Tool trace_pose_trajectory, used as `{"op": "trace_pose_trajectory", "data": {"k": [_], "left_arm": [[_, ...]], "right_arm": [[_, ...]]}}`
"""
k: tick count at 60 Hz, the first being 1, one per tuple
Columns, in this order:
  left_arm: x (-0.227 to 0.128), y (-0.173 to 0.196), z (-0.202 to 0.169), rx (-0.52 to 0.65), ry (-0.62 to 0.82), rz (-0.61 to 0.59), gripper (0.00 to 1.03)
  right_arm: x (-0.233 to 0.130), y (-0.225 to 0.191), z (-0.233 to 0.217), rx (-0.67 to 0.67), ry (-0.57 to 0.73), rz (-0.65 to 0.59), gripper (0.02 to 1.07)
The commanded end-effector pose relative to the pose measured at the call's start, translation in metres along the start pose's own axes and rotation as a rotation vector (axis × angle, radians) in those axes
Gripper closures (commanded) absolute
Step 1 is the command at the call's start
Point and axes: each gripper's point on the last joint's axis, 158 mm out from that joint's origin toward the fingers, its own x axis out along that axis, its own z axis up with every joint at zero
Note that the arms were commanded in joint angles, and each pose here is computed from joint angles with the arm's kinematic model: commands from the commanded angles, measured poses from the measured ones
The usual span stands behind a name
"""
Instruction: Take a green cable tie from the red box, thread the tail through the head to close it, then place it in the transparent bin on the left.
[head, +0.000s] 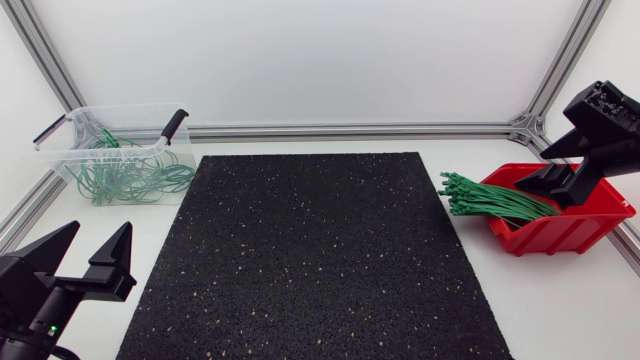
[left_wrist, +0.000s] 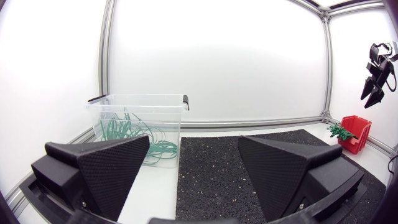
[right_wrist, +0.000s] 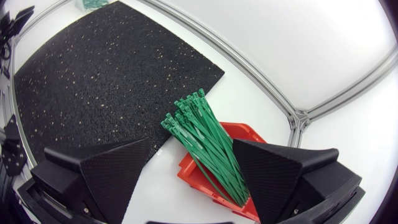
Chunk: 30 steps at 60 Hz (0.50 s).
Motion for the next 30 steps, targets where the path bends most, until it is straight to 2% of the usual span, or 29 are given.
{"op": "trace_pose_trajectory", "data": {"k": [1, 20, 30], "left_arm": [[0.002, 0.002, -0.026, -0.014, 0.066, 0.007, 0.04], [0.002, 0.002, -0.027, -0.015, 0.073, 0.005, 0.04], [0.002, 0.003, -0.028, -0.016, 0.077, 0.006, 0.04]], "right_arm": [[0.007, 0.007, -0.008, -0.119, 0.029, 0.041, 0.15], [0.053, 0.02, -0.04, -0.258, 0.108, 0.19, 0.15], [0.075, 0.017, -0.048, -0.297, 0.115, 0.204, 0.15]]}}
